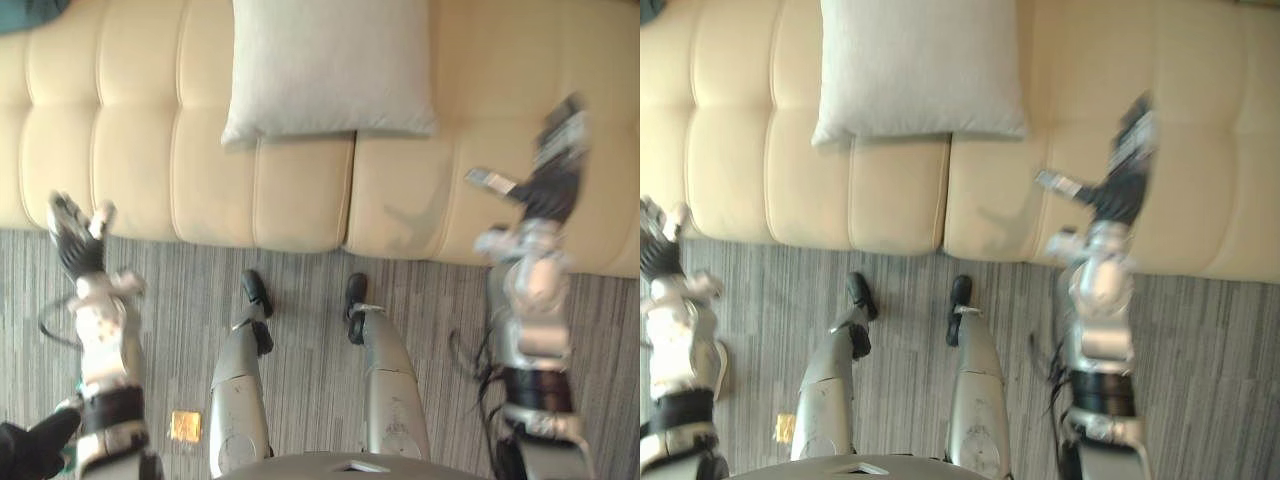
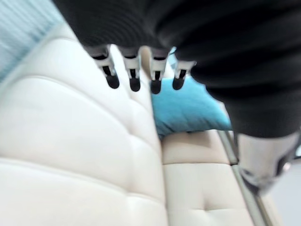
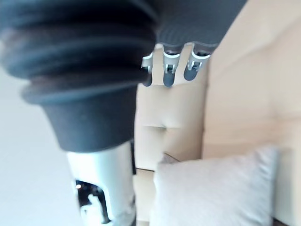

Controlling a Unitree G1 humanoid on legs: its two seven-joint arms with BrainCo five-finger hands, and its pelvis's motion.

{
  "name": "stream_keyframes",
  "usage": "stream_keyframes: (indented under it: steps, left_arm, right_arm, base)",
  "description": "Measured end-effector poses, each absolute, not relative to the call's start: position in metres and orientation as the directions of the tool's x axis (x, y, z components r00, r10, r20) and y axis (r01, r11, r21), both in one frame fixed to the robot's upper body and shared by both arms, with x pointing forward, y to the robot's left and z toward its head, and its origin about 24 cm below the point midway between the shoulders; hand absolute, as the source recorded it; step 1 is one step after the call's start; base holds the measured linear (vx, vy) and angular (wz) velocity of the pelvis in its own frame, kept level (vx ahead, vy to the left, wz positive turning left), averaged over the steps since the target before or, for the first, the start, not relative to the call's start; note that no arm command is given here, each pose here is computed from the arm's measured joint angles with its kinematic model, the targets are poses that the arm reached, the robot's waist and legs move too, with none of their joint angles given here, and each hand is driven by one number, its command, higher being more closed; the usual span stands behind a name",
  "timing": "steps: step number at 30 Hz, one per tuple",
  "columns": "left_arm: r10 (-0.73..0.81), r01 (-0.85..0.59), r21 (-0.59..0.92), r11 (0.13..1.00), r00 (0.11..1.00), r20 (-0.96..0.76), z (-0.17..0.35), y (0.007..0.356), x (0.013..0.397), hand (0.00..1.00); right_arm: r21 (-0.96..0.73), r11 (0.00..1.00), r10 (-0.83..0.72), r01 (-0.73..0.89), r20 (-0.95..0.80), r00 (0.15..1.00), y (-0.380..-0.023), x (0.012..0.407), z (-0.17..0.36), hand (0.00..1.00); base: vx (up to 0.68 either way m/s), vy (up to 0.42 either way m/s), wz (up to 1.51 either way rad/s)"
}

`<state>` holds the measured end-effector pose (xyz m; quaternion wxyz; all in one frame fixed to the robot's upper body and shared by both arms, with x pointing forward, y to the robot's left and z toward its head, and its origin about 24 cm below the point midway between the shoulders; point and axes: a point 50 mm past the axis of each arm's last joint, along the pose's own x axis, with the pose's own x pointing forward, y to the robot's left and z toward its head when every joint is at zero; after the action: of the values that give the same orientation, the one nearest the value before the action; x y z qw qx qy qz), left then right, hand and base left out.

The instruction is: Pick up cushions and gather them together orderly.

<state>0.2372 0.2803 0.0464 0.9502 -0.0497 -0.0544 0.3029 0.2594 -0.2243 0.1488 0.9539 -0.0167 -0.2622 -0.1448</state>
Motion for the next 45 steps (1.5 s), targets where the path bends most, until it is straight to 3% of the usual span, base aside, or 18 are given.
stream_keyframes:
  steps: [1, 3, 6, 11, 18, 32, 33, 45]
  left_arm:
    - [0.563, -0.556, -0.114, 0.823, 0.826, 0.035, 0.036, 0.276, 0.234, 0.0]
    - [0.438, -0.452, -0.037, 0.891, 0.88, -0.186, -0.019, 0.248, 0.21, 0.0]
    - [0.334, -0.356, 0.017, 0.934, 0.86, -0.387, -0.063, 0.227, 0.181, 0.0]
    - [0.303, -0.309, 0.106, 0.945, 0.705, -0.642, -0.116, 0.219, 0.127, 0.0]
    - [0.345, -0.393, 0.133, 0.91, 0.536, -0.771, -0.142, 0.22, 0.092, 0.0]
    - [0.357, -0.442, 0.14, 0.886, 0.457, -0.815, -0.151, 0.217, 0.083, 0.0]
    - [0.39, -0.424, 0.23, 0.876, 0.342, -0.855, -0.157, 0.232, 0.048, 0.0]
    - [0.389, -0.421, 0.23, 0.878, 0.344, -0.854, -0.157, 0.232, 0.05, 0.0]
  right_arm:
    - [0.04, 0.961, -0.258, 0.272, 0.47, 0.844, -0.222, 0.257, 0.138, 0.0]
    - [0.014, 0.968, -0.246, 0.25, 0.236, 0.94, -0.211, 0.246, 0.075, 0.0]
    - [-0.005, 0.969, -0.248, 0.248, -0.006, 0.969, -0.203, 0.227, 0.017, 0.0]
    - [-0.094, 0.968, -0.249, 0.231, -0.38, 0.891, -0.196, 0.185, -0.064, 0.0]
    - [-0.144, 0.959, -0.28, 0.246, -0.637, 0.718, -0.2, 0.153, -0.115, 0.0]
    - [-0.14, 0.941, -0.301, 0.307, -0.758, 0.578, -0.203, 0.133, -0.136, 0.0]
    - [-0.113, 0.941, -0.259, 0.32, -0.848, 0.462, -0.185, 0.101, -0.155, 0.0]
    - [-0.109, 0.94, -0.254, 0.323, -0.856, 0.45, -0.182, 0.101, -0.156, 0.0]
  base:
    - [0.1, -0.018, -0.24]
    - [0.1, -0.006, -0.22]
    - [0.07, 0.017, -0.18]
    - [0.04, 0.041, -0.11]
    - [0.03, 0.063, -0.26]
    - [-0.04, 0.049, -0.04]
    - [0.0, 0.0, 0.0]
    - [0.13, 0.024, 0.06]
